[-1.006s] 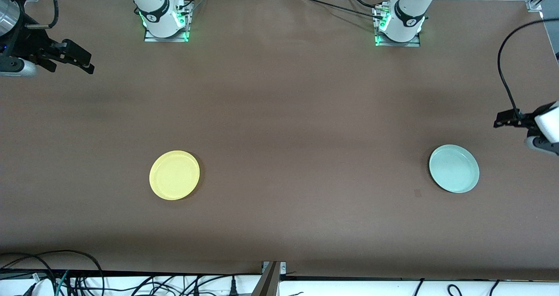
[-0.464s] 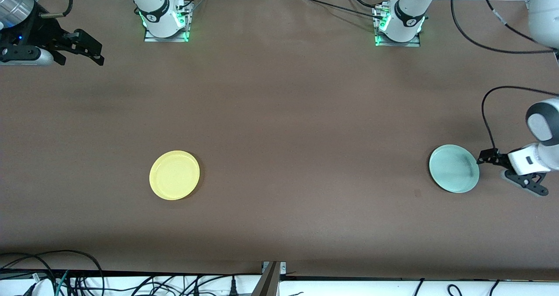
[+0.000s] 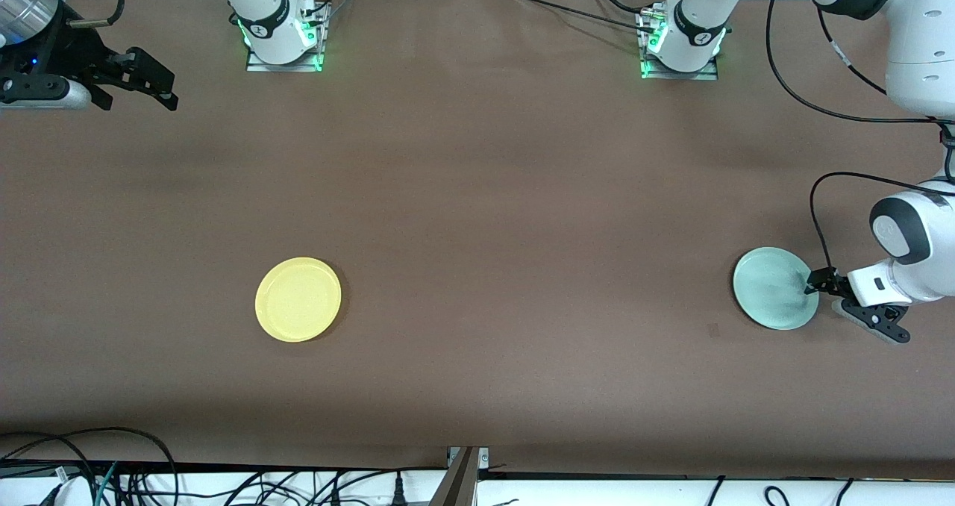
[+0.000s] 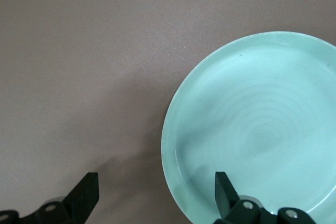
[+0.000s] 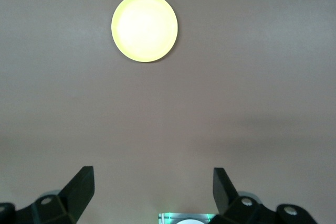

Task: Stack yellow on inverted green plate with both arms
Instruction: 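Grasp the green plate rim with the left gripper and lift it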

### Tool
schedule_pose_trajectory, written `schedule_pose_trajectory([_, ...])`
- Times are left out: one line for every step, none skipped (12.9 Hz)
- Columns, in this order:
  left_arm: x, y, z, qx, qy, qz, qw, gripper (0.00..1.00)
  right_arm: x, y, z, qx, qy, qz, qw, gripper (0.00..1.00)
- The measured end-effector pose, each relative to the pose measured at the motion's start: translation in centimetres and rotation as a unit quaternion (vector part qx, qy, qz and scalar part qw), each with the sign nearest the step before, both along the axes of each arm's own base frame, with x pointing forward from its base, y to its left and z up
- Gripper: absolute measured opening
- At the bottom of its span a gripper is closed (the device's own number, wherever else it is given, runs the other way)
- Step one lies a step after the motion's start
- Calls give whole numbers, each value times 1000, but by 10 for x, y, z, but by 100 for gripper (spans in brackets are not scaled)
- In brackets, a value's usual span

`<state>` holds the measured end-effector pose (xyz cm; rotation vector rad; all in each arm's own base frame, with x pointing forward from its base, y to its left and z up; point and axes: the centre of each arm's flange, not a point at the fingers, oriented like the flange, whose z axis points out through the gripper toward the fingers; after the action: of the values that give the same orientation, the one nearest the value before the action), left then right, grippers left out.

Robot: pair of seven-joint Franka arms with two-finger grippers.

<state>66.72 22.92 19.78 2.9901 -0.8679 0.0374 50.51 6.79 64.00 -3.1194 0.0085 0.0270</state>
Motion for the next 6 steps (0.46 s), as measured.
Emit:
schedule_pose_trajectory([-1, 0, -4, -9, -1, 6, 1000, 96, 1, 5, 1, 1, -8, 5, 1000, 100])
schedule_pose_trajectory([-2, 1, -8, -19, -2, 13, 1000, 85, 1, 12, 2, 1, -14, 11, 1000, 100])
schedule_pose_trajectory([-3, 0, -13, -26, -1, 15, 1000, 73, 1, 18, 3, 1, -18, 14, 1000, 100])
schedule_pose_trajectory([-4, 1, -17, -29, 1, 17, 999, 61, 2, 21, 2, 1, -22, 15, 1000, 100])
schedule_pose_trajectory([-5, 2, -22, -31, 4, 19, 999, 49, 5, 21, -3, 1, -24, 14, 1000, 100])
schedule_pose_trajectory([-6, 3, -24, -31, 4, 20, 999, 40, 9, 21, -9, 2, -24, 13, 1000, 100])
